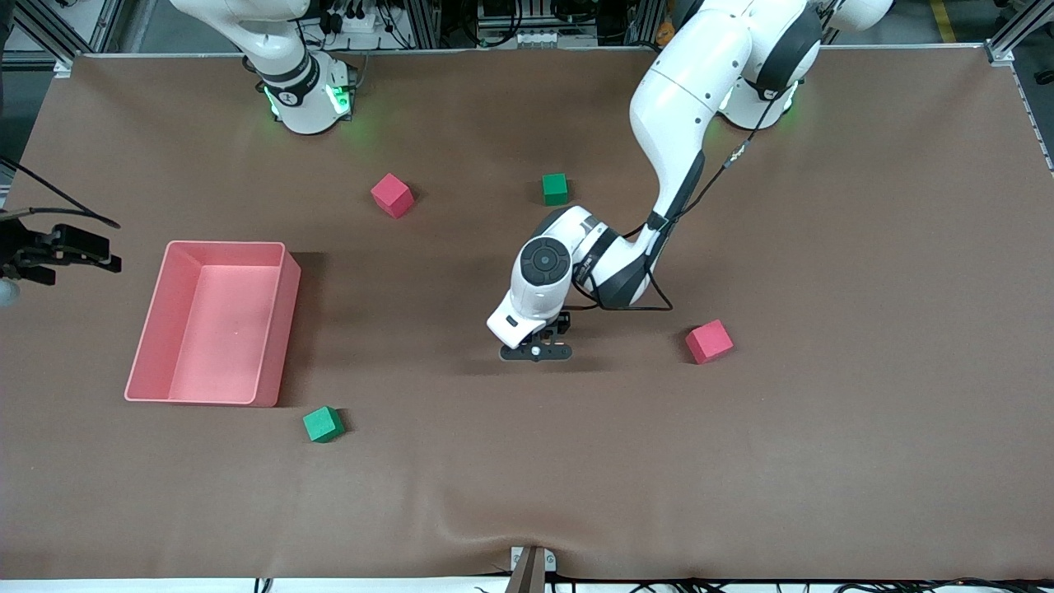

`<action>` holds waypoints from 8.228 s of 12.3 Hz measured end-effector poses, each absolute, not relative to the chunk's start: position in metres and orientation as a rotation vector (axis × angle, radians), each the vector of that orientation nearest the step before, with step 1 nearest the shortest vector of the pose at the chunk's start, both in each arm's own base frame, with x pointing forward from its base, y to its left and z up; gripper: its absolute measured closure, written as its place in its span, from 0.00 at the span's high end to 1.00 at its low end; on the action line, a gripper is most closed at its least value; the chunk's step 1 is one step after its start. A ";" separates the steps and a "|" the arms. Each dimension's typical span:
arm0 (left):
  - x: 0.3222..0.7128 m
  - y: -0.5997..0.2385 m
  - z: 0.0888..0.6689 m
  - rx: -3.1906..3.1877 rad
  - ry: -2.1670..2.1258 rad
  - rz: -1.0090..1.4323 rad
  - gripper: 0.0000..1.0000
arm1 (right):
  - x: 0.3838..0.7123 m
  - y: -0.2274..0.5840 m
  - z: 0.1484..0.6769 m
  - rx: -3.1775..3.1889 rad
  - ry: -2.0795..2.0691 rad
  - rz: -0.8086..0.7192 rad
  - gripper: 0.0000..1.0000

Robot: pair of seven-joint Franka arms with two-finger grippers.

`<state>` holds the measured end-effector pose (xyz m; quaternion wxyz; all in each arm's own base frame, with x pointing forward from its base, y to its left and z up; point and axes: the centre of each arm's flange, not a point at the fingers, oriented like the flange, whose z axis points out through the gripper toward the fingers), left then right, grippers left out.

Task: Place and upright button with both arms
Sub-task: 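Grasp the button with the left gripper while the right gripper rests, then lift the button with the left gripper, cap pointing up, then lower the button upright onto the table with the left gripper, then open the left gripper and lift it off the button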

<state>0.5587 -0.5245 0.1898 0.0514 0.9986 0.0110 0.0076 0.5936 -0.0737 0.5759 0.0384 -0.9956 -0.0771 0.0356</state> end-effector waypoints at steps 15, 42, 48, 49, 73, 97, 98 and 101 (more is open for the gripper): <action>0.567 -0.537 0.247 3.029 0.207 0.235 0.33 | 0.541 -0.066 0.625 -3.094 -0.120 0.069 1.00; 0.371 -0.622 0.147 2.767 0.710 1.965 0.33 | 0.541 -0.040 0.637 -3.112 0.138 0.071 1.00; 0.369 -0.613 0.132 2.703 0.717 2.117 0.33 | 0.541 -0.039 0.636 -3.112 0.140 0.081 1.00; 0.369 -0.612 0.126 2.691 0.730 2.120 0.33 | 0.541 -0.039 0.636 -3.112 0.139 0.081 1.00; 0.358 -0.597 0.067 2.648 0.707 2.178 0.33 | 0.541 -0.034 0.636 -3.113 0.124 0.081 1.00; 0.318 -0.640 0.120 2.736 0.698 2.015 1.00 | 0.541 -0.034 0.635 -3.113 0.123 0.086 1.00; 0.315 -0.645 0.138 2.785 0.696 1.978 1.00 | 0.541 -0.034 0.635 -3.113 0.111 0.085 1.00; 0.323 -0.656 0.219 2.945 0.663 1.818 1.00 | 0.541 -0.034 0.635 -3.114 0.080 0.083 1.00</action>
